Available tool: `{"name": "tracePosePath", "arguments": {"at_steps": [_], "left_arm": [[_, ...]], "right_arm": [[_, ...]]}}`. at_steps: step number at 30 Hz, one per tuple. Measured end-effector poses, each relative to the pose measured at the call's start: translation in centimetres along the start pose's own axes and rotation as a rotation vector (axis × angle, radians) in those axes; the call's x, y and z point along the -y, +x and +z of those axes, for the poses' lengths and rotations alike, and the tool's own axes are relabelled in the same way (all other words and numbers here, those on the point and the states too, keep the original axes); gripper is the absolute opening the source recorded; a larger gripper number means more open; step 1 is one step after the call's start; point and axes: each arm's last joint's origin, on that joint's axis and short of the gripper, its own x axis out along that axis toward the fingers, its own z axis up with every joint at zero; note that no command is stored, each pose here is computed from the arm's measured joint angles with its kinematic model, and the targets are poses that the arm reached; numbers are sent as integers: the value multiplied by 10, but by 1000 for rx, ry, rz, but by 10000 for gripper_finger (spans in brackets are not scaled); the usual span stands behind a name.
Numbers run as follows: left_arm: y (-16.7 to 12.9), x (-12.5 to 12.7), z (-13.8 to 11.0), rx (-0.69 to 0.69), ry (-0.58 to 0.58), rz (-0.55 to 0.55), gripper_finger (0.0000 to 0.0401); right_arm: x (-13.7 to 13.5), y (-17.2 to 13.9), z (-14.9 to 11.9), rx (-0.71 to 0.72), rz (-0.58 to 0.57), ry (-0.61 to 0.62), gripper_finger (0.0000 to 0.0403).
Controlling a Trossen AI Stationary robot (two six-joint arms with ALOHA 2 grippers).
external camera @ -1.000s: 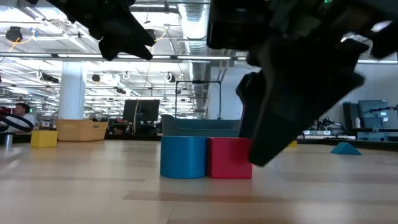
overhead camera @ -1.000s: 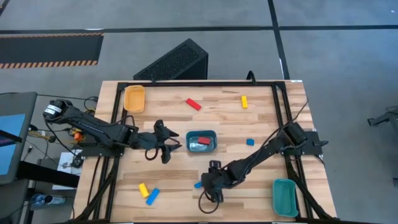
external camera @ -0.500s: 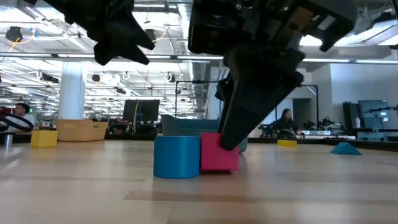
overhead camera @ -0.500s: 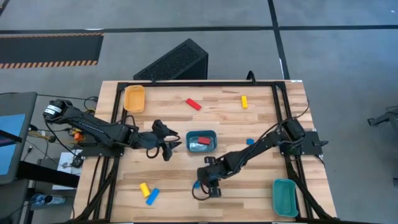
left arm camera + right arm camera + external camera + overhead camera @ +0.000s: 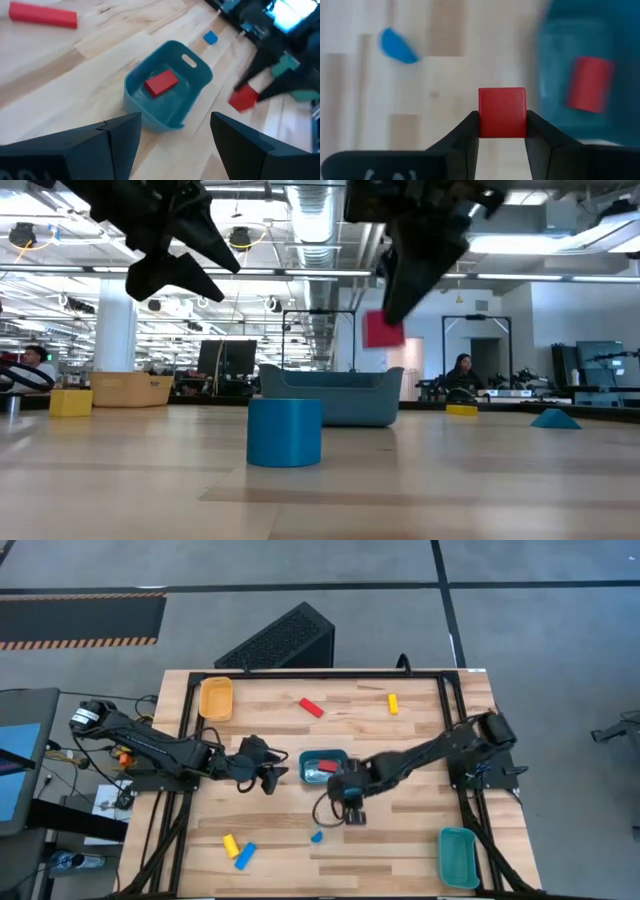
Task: Sort & place blocks by color
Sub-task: Put the bottom red block into the blue bin
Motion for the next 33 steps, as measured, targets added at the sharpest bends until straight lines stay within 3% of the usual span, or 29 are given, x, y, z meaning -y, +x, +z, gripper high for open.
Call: {"name": "tracePosePath", "arguments": {"at_steps": [6,12,22,25,33], "left_arm": [[0,-1,-1,1,-107,14,224],[-1,1,-4,-17,-162,3,224],[-12,13,-14,80,-131,-15,224],[-14,16,-15,100,-84,-21,224],[-21,30,-10,234,-42,-92,224]], "right_arm": [[45,-12,12,85,-112,102,130],[75,3,15,80,-133,219,129],[69,22,16,71,-121,292,131],[66,31,18,98,-113,383,135],[63,38,17,89,-109,499,188]]}}
